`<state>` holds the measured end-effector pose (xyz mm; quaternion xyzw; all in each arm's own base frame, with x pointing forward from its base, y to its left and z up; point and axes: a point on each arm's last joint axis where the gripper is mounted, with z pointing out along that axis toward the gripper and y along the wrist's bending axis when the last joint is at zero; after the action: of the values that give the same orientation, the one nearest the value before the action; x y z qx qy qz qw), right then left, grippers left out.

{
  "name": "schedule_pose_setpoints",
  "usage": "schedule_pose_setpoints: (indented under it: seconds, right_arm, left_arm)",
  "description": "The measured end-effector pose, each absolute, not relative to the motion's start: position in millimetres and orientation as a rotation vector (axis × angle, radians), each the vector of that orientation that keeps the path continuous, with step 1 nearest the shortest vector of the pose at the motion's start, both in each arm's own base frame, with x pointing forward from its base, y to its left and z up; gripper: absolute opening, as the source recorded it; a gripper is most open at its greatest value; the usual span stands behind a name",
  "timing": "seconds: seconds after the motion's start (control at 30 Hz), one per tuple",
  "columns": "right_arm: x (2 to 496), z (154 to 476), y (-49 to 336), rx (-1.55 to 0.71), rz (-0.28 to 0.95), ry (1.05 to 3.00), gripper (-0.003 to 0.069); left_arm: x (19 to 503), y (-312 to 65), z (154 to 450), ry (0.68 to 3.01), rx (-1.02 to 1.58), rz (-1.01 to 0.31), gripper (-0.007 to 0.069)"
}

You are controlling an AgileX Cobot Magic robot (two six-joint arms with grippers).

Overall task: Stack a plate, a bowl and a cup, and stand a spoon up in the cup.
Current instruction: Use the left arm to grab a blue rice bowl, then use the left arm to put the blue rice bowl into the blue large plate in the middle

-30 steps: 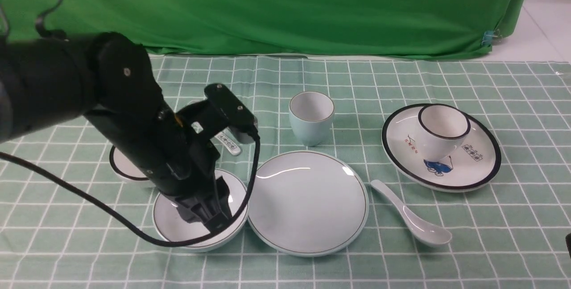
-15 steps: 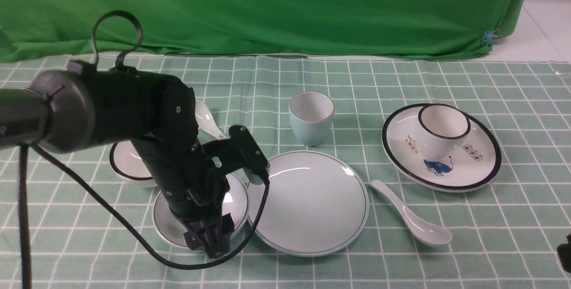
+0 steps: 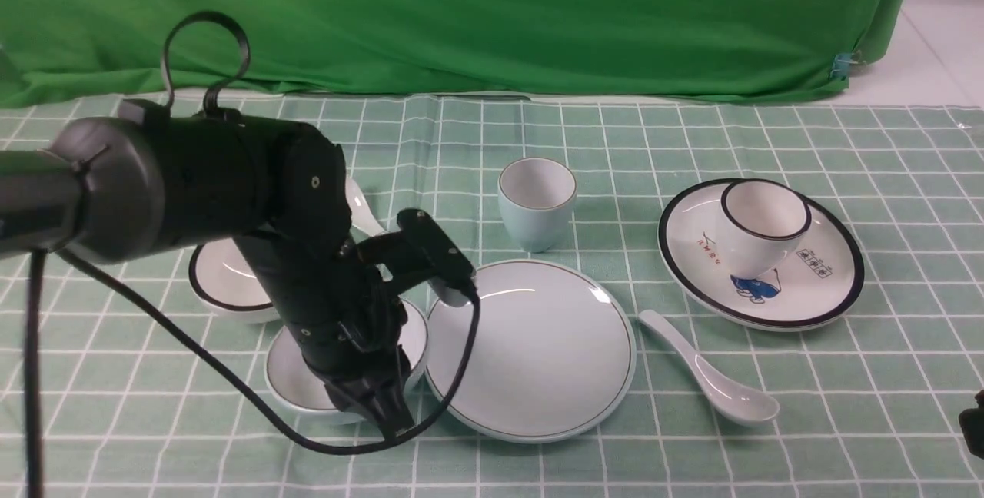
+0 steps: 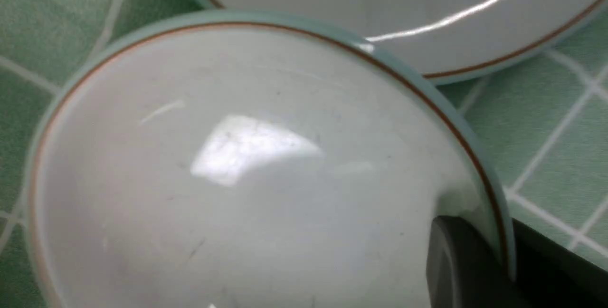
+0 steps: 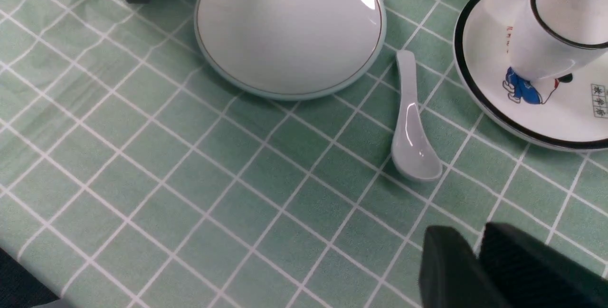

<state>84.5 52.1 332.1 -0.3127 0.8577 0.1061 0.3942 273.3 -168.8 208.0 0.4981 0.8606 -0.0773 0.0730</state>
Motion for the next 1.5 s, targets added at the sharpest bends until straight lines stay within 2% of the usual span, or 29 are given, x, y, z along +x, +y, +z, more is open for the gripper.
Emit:
schedule_pose_setpoints:
  seconds: [0.2, 0.3, 0.37, 0.57, 0.77, 1.03, 1.07, 1.1, 1.2, 1.27, 1.3, 1.4, 1.5]
  right_arm:
    - [85.5, 333.3, 52.4, -0.785, 0.269, 2.160, 0.0143]
    - [85.6, 333.4, 52.5, -0.785, 0.269, 2.159, 0.0143]
    - [85.6, 333.4, 52.5, -0.785, 0.269, 2.159, 0.0143]
    - [85.6, 333.4, 52.5, -0.784, 0.269, 2.160, 0.0143]
    - [85.6, 333.4, 52.5, -0.778, 0.272, 2.162, 0.0143]
    - [85.9, 333.8, 52.6, -0.754, 0.283, 2.165, 0.0176]
    - [86.0, 333.9, 52.6, -0.745, 0.287, 2.167, 0.0189]
    - [87.3, 333.4, 53.2, -0.720, 0.299, 2.181, 0.0252]
    - [91.0, 331.5, 54.8, -0.712, 0.303, 2.203, 0.0340]
    - [98.7, 327.9, 58.5, -0.710, 0.308, 2.264, 0.0401]
    - [105.8, 325.2, 62.0, -0.721, 0.307, 2.321, 0.0415]
    - [124.0, 318.3, 70.6, -0.750, 0.300, 2.434, 0.0411]
    - [156.0, 304.2, 85.0, -0.787, 0.284, 2.546, 0.0409]
  left_arm:
    - [250.1, -209.9, 252.6, 2.330, 1.538, -0.181, 0.0024]
    - [256.9, -229.4, 268.0, 2.218, 1.503, -0.181, 0.0024]
    - [261.6, -238.6, 268.2, 2.185, 1.500, -0.185, 0.0024]
    - [273.6, -266.3, 228.6, 2.168, 1.661, -0.153, 0.0024]
    - [280.5, -270.6, 197.0, 2.170, 1.775, -0.078, 0.0027]
    - [283.3, -271.7, 196.2, 2.144, 1.793, -0.055, 0.0050]
    - [283.1, -272.3, 196.3, 2.145, 1.788, -0.064, 0.0066]
    - [282.4, -273.2, 196.4, 2.154, 1.777, -0.085, 0.0111]
    - [281.2, -274.7, 196.8, 2.168, 1.759, -0.120, 0.0178]
    - [280.2, -275.5, 196.8, 2.182, 1.744, -0.143, 0.0265]
    - [279.4, -275.5, 196.8, 2.193, 1.745, -0.153, 0.0318]
    - [275.1, -273.7, 203.2, 2.229, 1.725, -0.184, 0.0393]
    - [265.8, -267.8, 241.3, 2.258, 1.549, -0.259, 0.0387]
